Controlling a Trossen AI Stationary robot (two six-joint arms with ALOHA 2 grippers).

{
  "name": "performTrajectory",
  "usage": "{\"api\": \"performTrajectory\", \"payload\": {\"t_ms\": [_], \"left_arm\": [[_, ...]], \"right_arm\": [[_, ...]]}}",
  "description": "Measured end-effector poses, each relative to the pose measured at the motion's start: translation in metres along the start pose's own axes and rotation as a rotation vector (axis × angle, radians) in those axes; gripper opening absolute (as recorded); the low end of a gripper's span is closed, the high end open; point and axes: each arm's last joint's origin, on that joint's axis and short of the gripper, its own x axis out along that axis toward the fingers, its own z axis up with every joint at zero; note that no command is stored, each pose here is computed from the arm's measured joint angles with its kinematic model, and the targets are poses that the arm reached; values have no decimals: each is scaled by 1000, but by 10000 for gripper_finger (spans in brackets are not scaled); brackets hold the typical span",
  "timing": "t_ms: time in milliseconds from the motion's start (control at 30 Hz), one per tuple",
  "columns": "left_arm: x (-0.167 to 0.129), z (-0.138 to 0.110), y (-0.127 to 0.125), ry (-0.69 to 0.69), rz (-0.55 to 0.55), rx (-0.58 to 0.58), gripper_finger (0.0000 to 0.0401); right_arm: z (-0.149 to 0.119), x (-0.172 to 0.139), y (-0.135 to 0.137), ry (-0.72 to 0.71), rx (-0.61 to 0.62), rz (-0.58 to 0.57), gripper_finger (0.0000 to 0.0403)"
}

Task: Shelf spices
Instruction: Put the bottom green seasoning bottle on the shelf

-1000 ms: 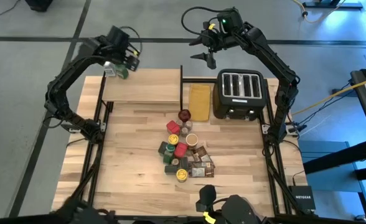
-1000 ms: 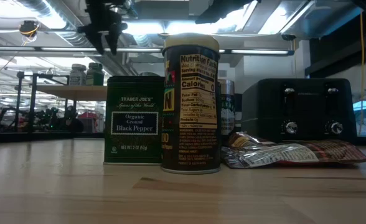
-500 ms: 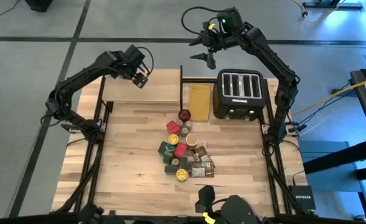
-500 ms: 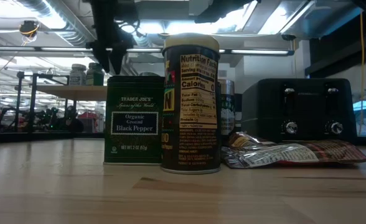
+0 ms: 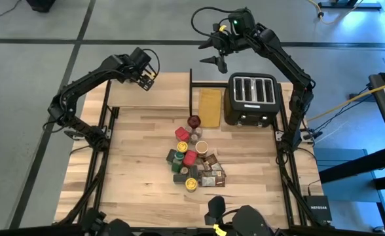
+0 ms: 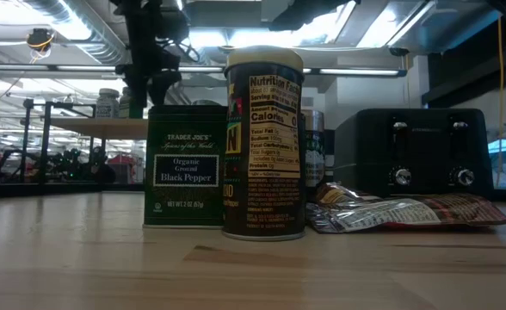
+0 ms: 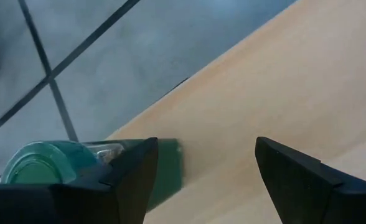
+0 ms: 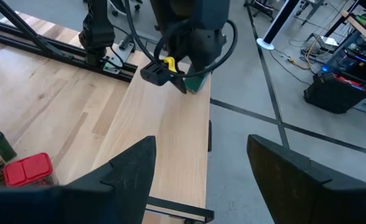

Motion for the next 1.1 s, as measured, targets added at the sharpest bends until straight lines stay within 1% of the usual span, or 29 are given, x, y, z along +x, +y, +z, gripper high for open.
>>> {"api": "performTrajectory", "payload": {"t_ms": [267,500,1100], "left_arm": [[4,4,11,-22,19,-35,263],[9,3,18,-2,34,-82,263],[10,7,20,-31,37,-112,263]], "right_arm": [[0,0,0,0,0,0,259],[0,0,0,2,1,1,259],[0,0,0,2,1,2,259]]}}
